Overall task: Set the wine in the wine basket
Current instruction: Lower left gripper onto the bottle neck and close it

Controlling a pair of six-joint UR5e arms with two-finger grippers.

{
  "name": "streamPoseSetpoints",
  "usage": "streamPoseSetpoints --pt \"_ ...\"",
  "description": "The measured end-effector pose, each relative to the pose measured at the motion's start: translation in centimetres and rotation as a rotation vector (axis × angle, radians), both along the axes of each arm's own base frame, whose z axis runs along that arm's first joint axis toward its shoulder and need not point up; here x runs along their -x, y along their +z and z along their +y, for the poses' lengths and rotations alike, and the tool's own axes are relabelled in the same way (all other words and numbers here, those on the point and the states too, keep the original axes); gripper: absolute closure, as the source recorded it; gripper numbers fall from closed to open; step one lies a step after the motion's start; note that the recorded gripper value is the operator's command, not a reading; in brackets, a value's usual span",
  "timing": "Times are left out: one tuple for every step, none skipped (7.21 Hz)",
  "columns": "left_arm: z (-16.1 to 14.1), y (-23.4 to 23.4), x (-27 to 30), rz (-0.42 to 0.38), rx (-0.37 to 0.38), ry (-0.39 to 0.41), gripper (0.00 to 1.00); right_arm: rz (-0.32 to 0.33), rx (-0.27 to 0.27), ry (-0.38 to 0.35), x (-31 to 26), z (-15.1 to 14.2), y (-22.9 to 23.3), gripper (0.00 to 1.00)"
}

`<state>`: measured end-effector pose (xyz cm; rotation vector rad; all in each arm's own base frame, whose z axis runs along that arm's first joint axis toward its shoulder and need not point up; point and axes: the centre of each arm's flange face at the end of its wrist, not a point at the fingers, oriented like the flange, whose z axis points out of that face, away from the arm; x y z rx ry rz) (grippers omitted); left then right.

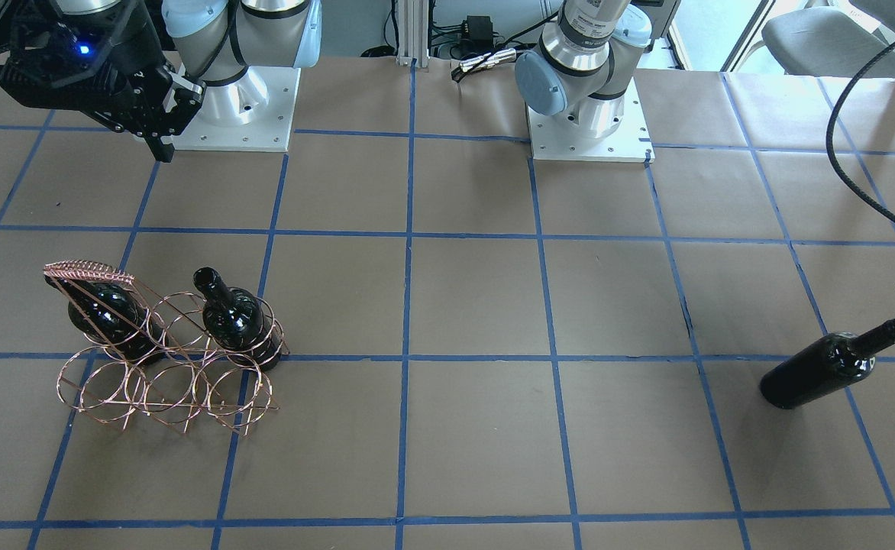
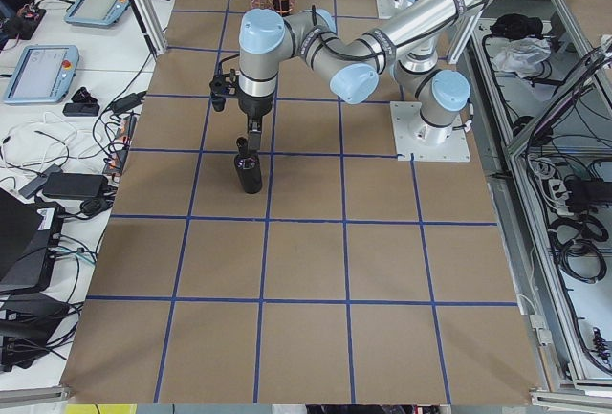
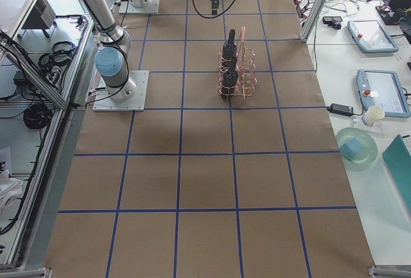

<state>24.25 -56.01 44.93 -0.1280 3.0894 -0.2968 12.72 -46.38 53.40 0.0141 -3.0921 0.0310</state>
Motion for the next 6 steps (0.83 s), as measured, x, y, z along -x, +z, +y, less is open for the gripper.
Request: streamPoseSetpoints --pt "-1.0 -0.7 0.2 0.023 0.013 -0.004 0.02 0.001 -0.001 -0.001 0.0 0.0 0.0 0.93" --pt "-2.1 -1.6 0.9 0.036 0.016 -0.009 0.05 0.002 -0.001 -0.002 0.0 0.0 -0.1 0.84" --pt "-3.0 -2.7 1.5 0.044 0.011 -0.018 0.06 0.002 -0.001 -0.004 0.0 0.0 -0.1 0.81" --pt "-3.7 -3.7 1.7 0.048 0.006 -0.026 0.19 0.003 0.0 -0.007 -0.1 0.0 0.0 0.72" --pt "-4.1 -4.6 1.6 0.05 -0.002 -0.031 0.2 0.002 0.0 -0.007 -0.1 0.0 0.0 0.72" --pt "-4.4 -5.4 1.5 0.054 -0.014 -0.032 0.2 0.002 -0.001 -0.004 -0.1 0.0 -0.1 0.72"
